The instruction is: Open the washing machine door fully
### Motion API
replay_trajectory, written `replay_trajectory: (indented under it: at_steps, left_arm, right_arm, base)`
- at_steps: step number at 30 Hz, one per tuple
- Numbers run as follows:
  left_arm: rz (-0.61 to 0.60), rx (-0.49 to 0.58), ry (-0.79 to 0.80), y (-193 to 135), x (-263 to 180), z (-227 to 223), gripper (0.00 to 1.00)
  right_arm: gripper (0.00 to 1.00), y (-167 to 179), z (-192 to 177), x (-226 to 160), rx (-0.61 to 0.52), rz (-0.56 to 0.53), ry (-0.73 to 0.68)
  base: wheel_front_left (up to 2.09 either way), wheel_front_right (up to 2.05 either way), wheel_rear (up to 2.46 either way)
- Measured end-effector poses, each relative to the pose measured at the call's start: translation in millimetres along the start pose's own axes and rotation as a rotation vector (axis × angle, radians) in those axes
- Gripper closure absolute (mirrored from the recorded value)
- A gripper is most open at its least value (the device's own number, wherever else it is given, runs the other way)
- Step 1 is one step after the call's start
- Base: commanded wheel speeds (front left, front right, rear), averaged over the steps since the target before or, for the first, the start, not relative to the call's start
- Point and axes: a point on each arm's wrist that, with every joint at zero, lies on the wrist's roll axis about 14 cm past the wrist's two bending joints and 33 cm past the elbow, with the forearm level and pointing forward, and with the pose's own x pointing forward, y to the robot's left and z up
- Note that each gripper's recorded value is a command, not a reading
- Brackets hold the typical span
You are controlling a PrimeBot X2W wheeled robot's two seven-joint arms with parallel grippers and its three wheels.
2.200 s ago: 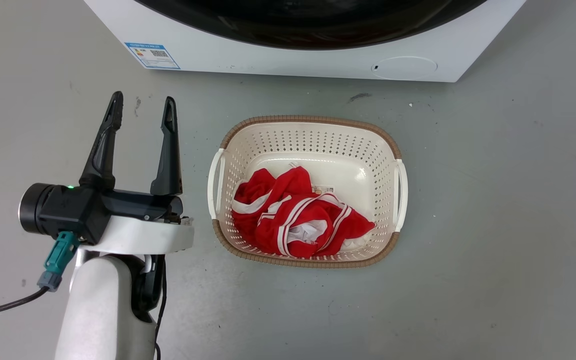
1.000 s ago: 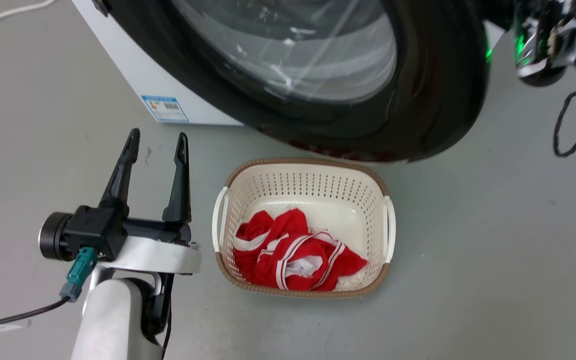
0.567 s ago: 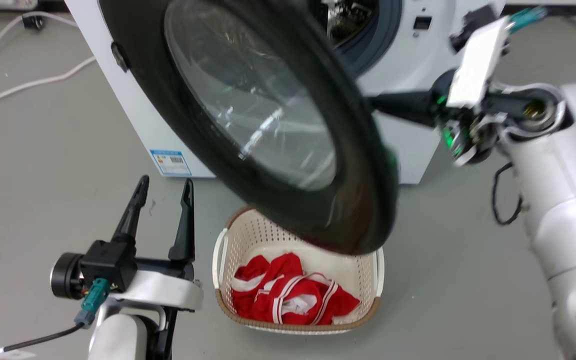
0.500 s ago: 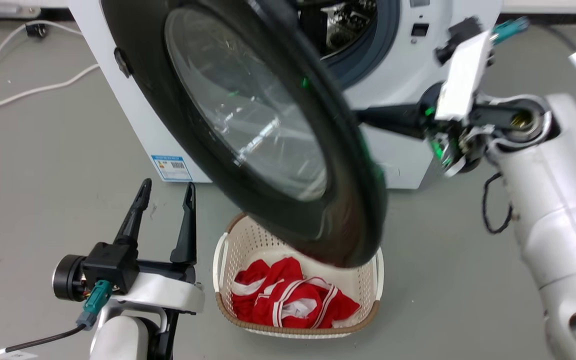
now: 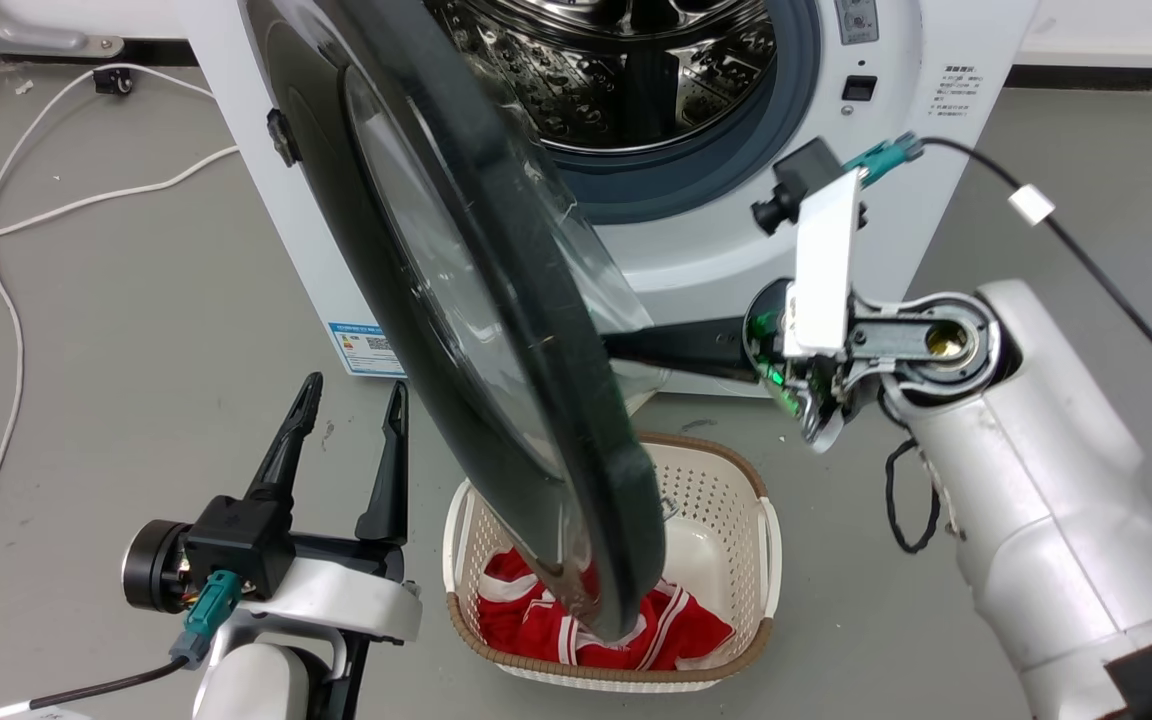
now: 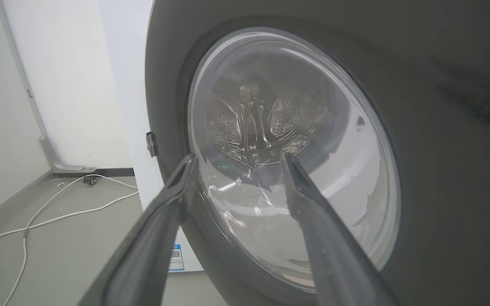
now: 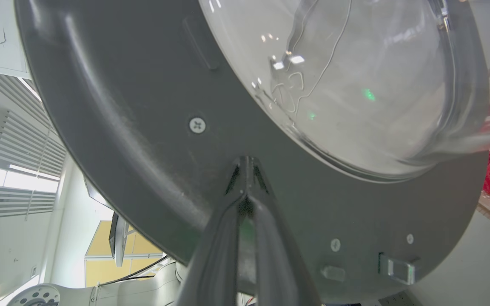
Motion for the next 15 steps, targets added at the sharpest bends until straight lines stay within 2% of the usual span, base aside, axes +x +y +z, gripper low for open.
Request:
replay_trajectory:
  at_steps: [7,15]
  left_arm:
    - [0.003,-0.001,-0.003,0.7,-2.0,1.5,0.00]
    - [-0.003,-0.011,0.002,-2.0,-1.7,-0.5,0.00]
  right_arm:
    - [1.00,16.6,-20.2,13.3,-0.002,0.082,0.048]
    - [1.00,26.8,-33.3,20.5,-0.003,0.135,0.037]
  base:
    - [0.00,0.00,0.00]
    - [0.00,0.00,0.00]
